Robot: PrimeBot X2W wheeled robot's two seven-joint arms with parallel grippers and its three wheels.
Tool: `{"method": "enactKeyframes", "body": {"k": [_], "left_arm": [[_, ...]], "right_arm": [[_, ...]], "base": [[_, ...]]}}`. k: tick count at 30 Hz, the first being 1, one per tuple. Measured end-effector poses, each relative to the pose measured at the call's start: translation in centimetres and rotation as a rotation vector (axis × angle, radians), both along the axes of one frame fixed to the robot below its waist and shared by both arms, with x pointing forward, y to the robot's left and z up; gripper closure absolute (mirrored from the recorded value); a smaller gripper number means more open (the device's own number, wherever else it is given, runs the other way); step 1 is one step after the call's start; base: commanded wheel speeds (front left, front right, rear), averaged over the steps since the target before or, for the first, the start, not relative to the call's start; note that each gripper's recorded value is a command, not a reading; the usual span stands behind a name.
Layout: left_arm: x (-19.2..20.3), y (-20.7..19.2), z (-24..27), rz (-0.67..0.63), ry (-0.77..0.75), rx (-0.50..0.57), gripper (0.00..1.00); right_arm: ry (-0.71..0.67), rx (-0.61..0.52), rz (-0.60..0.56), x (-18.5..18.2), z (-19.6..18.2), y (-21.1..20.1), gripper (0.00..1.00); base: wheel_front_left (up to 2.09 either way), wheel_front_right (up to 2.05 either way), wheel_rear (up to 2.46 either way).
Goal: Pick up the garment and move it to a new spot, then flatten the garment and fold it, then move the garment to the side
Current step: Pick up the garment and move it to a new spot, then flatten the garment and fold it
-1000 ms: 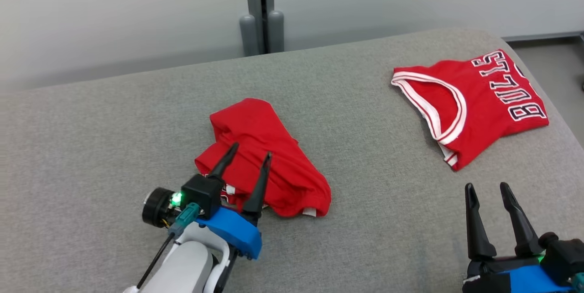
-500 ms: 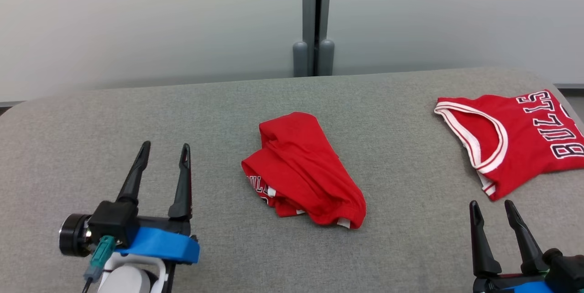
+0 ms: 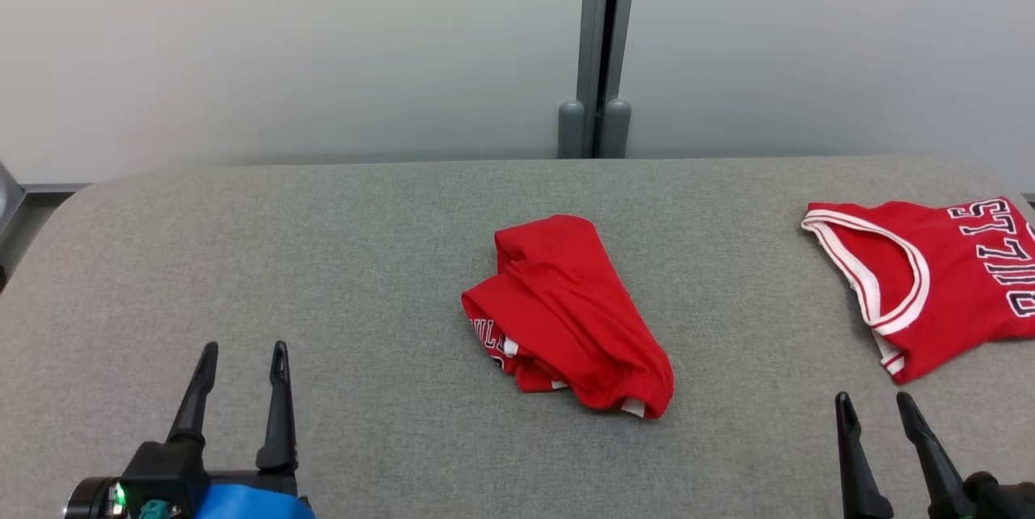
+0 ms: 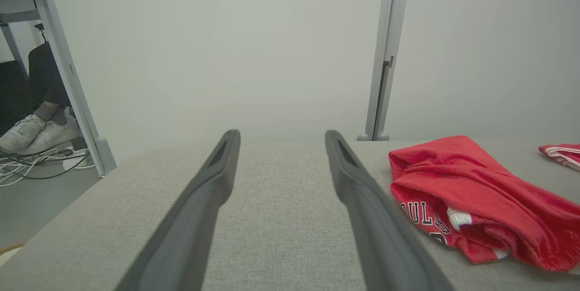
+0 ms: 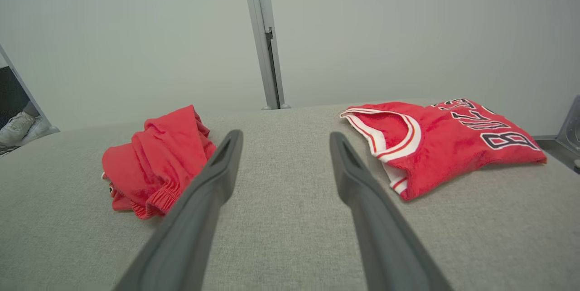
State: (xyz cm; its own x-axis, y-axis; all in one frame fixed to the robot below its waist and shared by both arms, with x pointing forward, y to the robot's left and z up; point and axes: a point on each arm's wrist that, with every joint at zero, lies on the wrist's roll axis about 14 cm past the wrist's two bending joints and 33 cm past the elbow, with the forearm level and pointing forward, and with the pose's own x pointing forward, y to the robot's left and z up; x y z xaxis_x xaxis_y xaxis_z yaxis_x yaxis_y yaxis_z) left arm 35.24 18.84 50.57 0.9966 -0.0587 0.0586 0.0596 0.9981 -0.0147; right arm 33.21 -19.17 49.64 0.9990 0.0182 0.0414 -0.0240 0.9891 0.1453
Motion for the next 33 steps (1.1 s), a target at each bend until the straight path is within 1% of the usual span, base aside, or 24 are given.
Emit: {"method": "enactKeyframes", "body": {"k": [11, 33], "left_arm": [[-0.42, 0.85, -0.37, 0.031, 0.008, -0.009, 0.0], [-0.21, 0.59, -0.63, 0.02, 0.011, -0.006, 0.0]], "right_arm": [[0.028, 0.008, 0.0, -0.73, -0.79, 0.03, 0.0], [0.04, 0.008, -0.016, -0.93, -1.08, -0.48, 0.0]], "base": [[0.0, 0.0, 0.0], [0.0, 0.0, 0.0]]}}
